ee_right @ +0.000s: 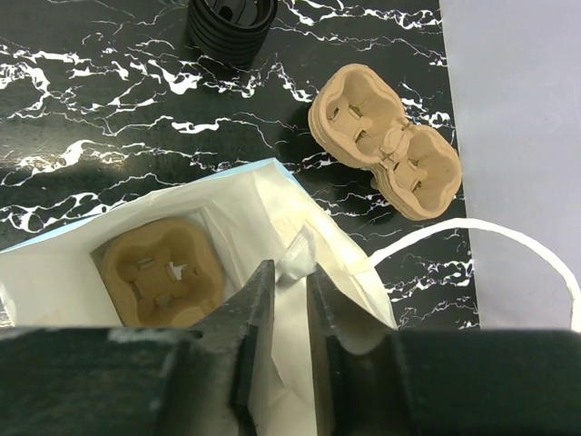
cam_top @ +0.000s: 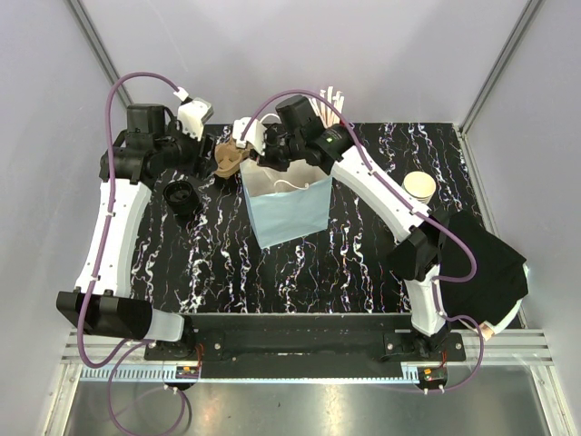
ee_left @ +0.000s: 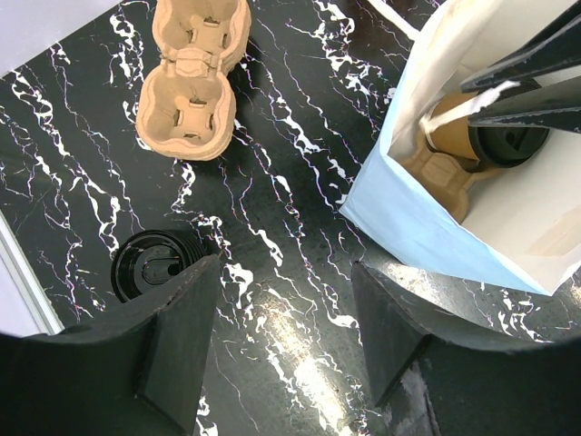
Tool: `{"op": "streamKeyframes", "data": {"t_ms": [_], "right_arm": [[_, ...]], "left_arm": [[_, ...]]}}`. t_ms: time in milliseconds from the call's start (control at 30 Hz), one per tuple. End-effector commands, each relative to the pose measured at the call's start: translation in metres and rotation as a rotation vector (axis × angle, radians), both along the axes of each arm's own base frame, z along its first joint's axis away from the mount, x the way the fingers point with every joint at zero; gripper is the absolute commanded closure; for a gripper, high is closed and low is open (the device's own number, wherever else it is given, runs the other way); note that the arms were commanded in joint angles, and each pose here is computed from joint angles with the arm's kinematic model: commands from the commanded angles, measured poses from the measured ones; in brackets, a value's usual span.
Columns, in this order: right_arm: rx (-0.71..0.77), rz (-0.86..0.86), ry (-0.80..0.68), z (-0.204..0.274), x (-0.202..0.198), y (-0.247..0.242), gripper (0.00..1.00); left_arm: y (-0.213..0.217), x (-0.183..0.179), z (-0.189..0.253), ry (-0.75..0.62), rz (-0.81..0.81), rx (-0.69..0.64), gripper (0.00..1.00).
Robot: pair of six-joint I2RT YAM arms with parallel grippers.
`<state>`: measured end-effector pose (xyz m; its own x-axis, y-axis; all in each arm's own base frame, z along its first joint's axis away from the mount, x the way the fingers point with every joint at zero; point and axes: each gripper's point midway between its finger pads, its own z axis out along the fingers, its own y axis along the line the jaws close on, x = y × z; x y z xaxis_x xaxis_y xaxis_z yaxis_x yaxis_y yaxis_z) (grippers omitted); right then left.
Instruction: Pack the takeout coffee
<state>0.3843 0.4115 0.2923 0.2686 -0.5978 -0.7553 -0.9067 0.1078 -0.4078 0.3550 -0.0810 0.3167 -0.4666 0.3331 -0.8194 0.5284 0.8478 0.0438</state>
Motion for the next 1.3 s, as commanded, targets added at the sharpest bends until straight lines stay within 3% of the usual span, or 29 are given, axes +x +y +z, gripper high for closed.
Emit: {"op": "streamKeyframes", "data": {"t_ms": [0, 233, 433, 567, 800, 967, 1267], "right_arm": [[0.024, 0.012, -0.06, 0.019, -0.004, 0.005, 0.71], [0.014, 0.014, -0.067, 0.027, -0.012, 0.0, 0.61], [0.114, -0.029, -0.111, 0.081, -0.014, -0.002, 0.5], [0.181, -0.195, -0.157, 0.116, 0.002, -0.018, 0.45], [0.252, -0.496, -0.2, 0.148, 0.029, -0.073, 0.39], [0.275, -0.658, -0.1, 0.131, 0.06, -0.133, 0.4], [0.153, -0.746, 0.052, 0.054, 0.065, -0.171, 0.41]], "left_arm": [[0.001, -0.001, 0.021, -0.077, 0.003, -0.022, 0.36], [0.001, -0.001, 0.023, -0.082, 0.002, -0.028, 0.36], [0.0, -0.002, 0.024, -0.082, 0.001, -0.031, 0.37], [-0.001, -0.003, 0.025, -0.087, -0.008, -0.033, 0.36], [-0.008, -0.009, 0.029, -0.094, -0.055, -0.054, 0.26], [-0.021, -0.012, 0.031, -0.089, -0.122, -0.095, 0.23], [-0.042, -0.001, 0.034, -0.066, -0.228, -0.156, 0.21]]}}
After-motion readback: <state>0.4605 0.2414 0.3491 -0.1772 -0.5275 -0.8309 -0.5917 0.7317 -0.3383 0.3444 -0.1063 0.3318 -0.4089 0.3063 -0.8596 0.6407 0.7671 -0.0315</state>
